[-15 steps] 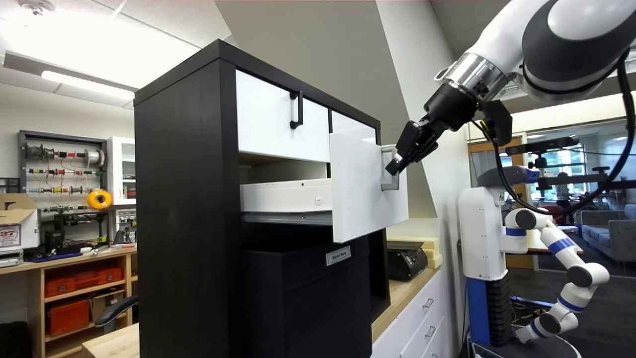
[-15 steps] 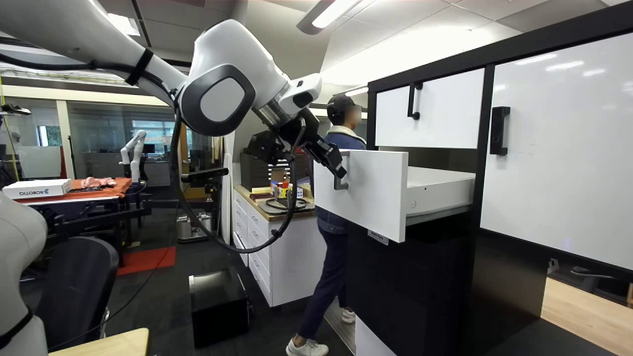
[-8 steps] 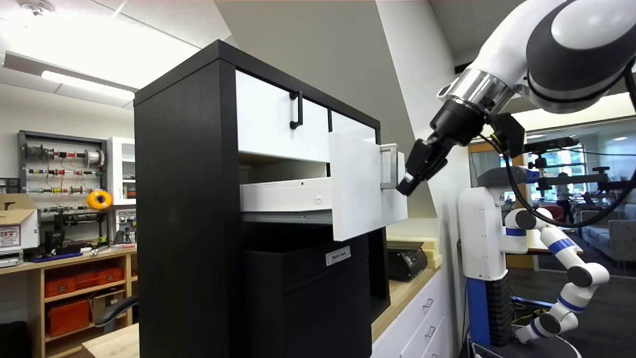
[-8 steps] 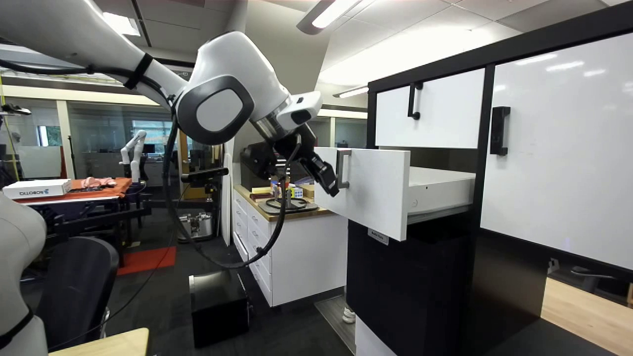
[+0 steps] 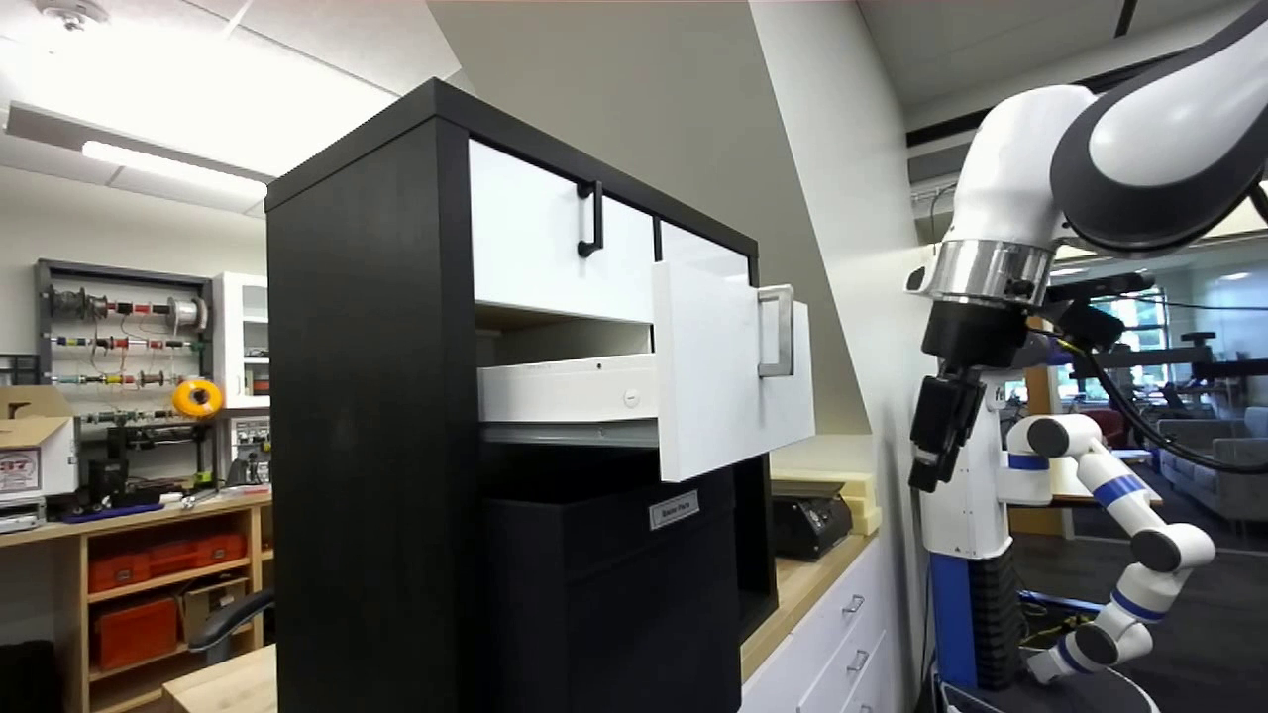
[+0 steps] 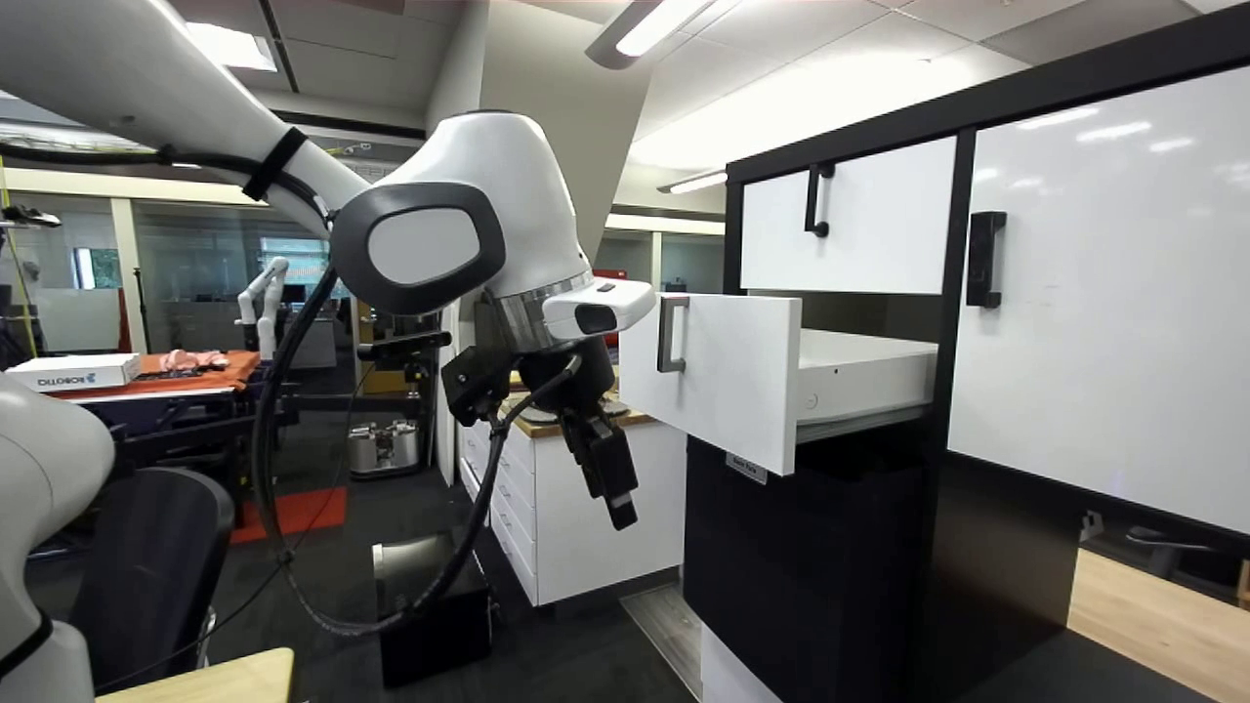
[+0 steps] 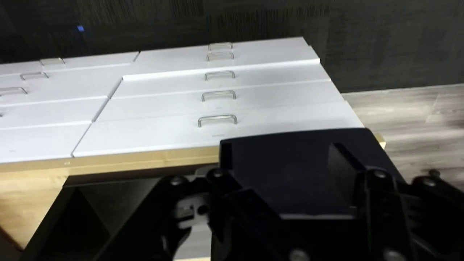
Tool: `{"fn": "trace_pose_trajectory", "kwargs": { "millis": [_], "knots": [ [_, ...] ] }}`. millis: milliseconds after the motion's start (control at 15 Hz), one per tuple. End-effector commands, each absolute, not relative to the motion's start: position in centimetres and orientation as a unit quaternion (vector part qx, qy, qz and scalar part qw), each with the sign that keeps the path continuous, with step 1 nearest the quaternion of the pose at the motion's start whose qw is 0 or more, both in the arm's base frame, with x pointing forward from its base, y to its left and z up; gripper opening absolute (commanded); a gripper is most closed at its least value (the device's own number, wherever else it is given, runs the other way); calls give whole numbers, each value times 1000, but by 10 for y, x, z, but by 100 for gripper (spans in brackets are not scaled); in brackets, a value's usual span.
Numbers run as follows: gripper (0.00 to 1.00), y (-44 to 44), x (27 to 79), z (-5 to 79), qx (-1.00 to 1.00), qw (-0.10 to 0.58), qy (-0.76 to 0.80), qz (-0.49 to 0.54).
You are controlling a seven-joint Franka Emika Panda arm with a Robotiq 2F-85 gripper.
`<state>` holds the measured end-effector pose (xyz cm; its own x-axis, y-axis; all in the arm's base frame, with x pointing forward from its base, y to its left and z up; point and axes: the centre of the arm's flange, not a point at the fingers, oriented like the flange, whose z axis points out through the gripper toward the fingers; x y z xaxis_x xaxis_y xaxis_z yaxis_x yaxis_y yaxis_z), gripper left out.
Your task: Open the bottom drawer of the black and white cabinet
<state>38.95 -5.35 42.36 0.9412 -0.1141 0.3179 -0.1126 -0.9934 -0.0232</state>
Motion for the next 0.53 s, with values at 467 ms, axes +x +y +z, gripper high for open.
{"fn": "trace_pose_trajectory", "kwargs": {
  "millis": [467],
  "knots": [
    [100,-52,387,454,-1000,13,2,-20]
  ]
}}
